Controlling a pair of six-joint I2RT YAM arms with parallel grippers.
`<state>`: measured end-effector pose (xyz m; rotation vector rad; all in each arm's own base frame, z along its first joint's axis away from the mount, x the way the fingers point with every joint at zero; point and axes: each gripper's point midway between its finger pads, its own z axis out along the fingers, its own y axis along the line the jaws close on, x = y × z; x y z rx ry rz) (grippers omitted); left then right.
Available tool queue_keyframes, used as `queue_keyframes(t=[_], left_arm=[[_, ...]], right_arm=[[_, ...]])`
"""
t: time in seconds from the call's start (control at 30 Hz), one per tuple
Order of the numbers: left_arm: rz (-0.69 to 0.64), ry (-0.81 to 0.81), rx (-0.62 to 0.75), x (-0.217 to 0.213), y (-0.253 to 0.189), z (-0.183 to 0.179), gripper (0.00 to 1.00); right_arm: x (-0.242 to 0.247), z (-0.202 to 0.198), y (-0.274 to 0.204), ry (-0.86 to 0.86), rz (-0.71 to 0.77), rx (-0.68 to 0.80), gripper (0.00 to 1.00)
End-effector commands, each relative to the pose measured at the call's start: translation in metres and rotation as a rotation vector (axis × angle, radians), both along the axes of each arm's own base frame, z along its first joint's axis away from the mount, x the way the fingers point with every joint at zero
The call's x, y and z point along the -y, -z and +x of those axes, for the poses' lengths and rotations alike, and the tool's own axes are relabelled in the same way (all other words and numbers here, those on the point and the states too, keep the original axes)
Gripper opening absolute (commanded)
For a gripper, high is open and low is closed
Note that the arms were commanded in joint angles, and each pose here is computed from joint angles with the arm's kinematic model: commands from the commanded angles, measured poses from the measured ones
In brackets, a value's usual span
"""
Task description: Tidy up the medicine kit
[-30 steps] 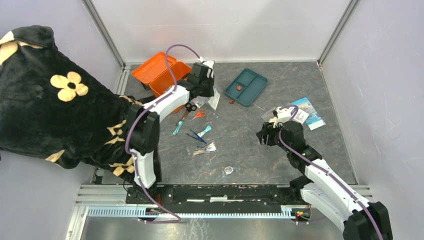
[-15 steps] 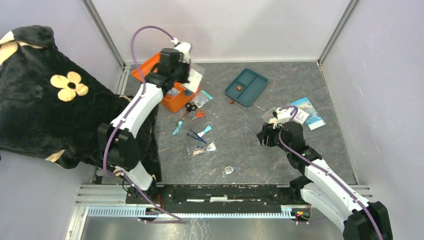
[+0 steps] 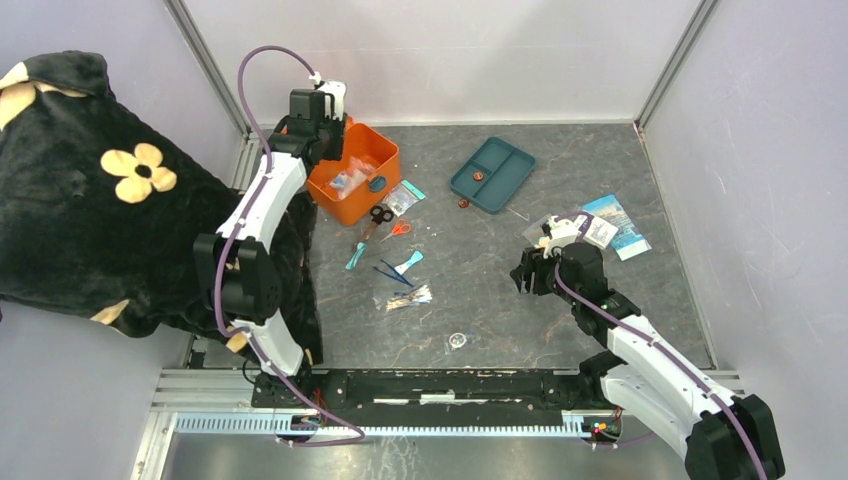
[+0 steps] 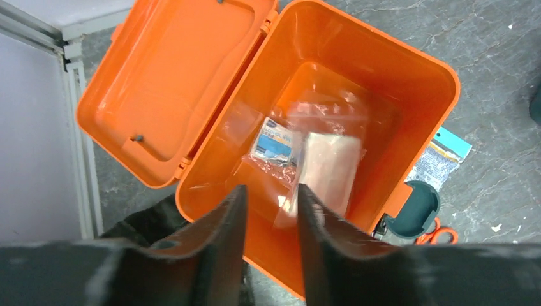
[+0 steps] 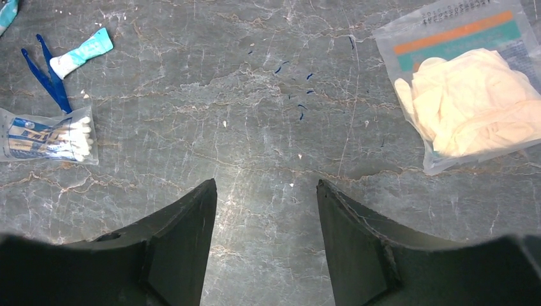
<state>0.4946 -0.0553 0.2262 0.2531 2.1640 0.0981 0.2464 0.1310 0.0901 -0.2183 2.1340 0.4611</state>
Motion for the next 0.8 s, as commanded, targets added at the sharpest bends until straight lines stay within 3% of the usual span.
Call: queue_keyframes(t=[0.0, 0.2, 0.37, 0.53, 0.77], left_arm=[[0.003, 0.008, 0.044, 0.002, -0.019, 0.006, 0.47], [-0.169, 0.023, 0.086, 0.022, -0.048, -0.013, 0.60], [-0.378, 0.041, 0.106, 0.043, -0.067, -0.055, 0.65], [-0.460, 0.026, 0.065, 0.046, -0.043, -0.095, 0.66], [-0.610, 0.004, -0.036, 0.059, 0.008, -0.141, 0.66]], right_arm=[[-0.002, 0.007, -0.008, 0.010, 0.020, 0.037, 0.67], [-0.005, 0.012, -0.018, 0.036, 0.060, 0.043, 0.75], [-0.008, 0.019, -0.026, 0.090, 0.133, 0.040, 0.80], [-0.023, 0.026, -0.031, 0.060, 0.161, 0.007, 0.81], [-0.087, 0.013, -0.019, -0.199, 0.026, -0.081, 0.80]])
